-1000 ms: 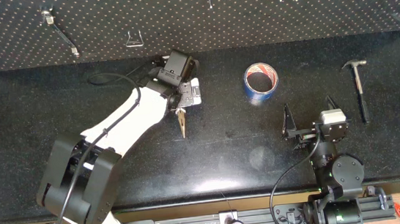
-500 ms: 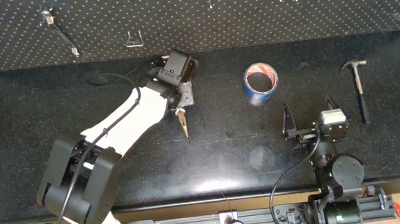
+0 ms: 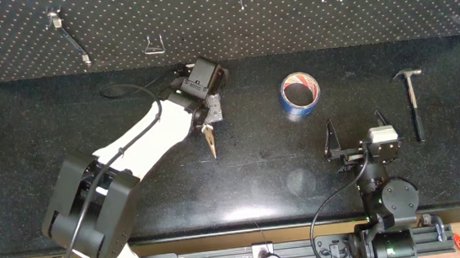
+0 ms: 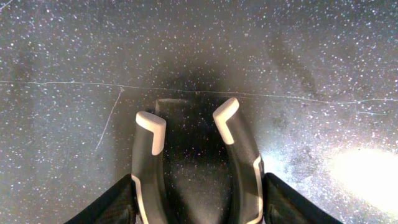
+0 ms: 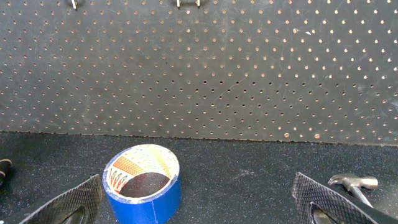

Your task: Place Tools Onto Pegboard

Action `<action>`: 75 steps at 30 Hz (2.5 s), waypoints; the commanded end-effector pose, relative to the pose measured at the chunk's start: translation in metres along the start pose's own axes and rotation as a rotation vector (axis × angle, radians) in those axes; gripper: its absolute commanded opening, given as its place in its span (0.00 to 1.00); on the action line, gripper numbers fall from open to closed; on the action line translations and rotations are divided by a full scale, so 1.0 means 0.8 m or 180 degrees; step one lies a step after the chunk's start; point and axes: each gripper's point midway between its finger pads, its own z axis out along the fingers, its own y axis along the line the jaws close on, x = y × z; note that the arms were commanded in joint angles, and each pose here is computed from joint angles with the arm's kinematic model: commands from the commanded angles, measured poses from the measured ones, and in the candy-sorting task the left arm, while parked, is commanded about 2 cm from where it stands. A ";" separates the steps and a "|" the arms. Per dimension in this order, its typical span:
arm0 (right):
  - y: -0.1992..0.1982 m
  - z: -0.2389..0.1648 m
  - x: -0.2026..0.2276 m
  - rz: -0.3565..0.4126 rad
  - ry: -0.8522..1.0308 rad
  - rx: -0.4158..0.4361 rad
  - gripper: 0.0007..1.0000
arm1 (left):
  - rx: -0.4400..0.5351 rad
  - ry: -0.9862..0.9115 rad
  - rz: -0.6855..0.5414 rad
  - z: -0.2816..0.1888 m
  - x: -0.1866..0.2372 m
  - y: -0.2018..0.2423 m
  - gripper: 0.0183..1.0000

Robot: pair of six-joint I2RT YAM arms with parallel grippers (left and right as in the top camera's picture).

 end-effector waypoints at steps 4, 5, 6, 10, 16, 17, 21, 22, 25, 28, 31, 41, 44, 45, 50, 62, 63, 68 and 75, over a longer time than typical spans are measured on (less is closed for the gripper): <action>-0.002 0.000 0.002 -0.0053 0.0010 0.0019 1.00 | 0.0017 0.0112 -0.0013 0.011 0.007 -0.003 0.33; -0.002 0.000 0.002 -0.0053 0.0010 0.0019 1.00 | 0.0016 0.0113 -0.0014 0.011 0.007 -0.003 0.30; -0.002 0.000 0.002 -0.0053 0.0010 0.0019 1.00 | 0.0017 0.0112 -0.0014 0.011 0.007 -0.003 0.27; -0.002 0.000 0.002 -0.0053 0.0010 0.0019 1.00 | 0.0028 0.0116 -0.0014 0.011 0.007 -0.003 0.06; -0.002 0.000 0.002 -0.0053 0.0010 0.0019 1.00 | 0.0164 -0.0088 -0.0046 -0.030 -0.012 -0.009 0.01; -0.002 0.000 0.002 -0.0053 0.0010 0.0019 1.00 | 0.0213 -0.0172 -0.0059 -0.058 -0.017 -0.007 0.01; -0.002 0.000 0.002 -0.0053 0.0010 0.0019 1.00 | 0.0322 -0.0475 -0.0007 -0.168 -0.018 0.019 0.01; -0.002 0.000 0.002 -0.0053 0.0010 0.0020 1.00 | 0.0345 -0.0581 0.0263 -0.197 -0.015 0.027 0.01; -0.002 0.000 0.002 -0.0053 0.0010 0.0019 1.00 | 0.0290 -0.1063 0.0358 -0.257 -0.030 0.058 0.01; -0.002 0.000 0.002 -0.0053 0.0010 0.0019 1.00 | 0.0098 -0.1712 0.0198 -0.297 -0.080 0.092 0.01; -0.002 0.000 0.002 -0.0053 0.0010 0.0019 1.00 | -0.0047 -0.2393 0.0459 -0.325 -0.144 0.097 0.01; -0.002 0.000 0.002 -0.0053 0.0010 0.0019 1.00 | 0.0133 -0.4078 0.0202 -0.306 -0.211 0.095 0.01; -0.002 0.000 0.002 -0.0053 0.0010 0.0019 1.00 | 0.0073 -0.4181 0.0206 -0.296 -0.223 0.098 0.01; -0.002 0.000 0.002 -0.0053 0.0010 0.0019 1.00 | 0.0054 -0.4213 0.0180 -0.296 -0.226 0.102 0.01; -0.002 0.000 0.002 -0.0053 0.0010 0.0019 1.00 | -0.0049 -0.4241 0.0106 -0.290 -0.234 0.122 0.01; -0.002 0.000 0.002 -0.0053 0.0010 0.0019 0.99 | 0.0240 -0.4473 0.0245 -0.278 -0.248 0.102 0.01; -0.002 0.000 0.002 -0.0053 0.0010 0.0019 1.00 | 0.0260 -0.4476 0.0261 -0.275 -0.249 0.100 0.01; -0.002 0.000 0.002 -0.0053 0.0010 0.0019 1.00 | 0.0366 -0.4404 0.0363 -0.257 -0.249 0.090 0.01; -0.002 0.000 0.002 -0.0053 0.0010 0.0019 1.00 | 0.0416 -0.4265 0.0448 -0.228 -0.247 0.082 0.01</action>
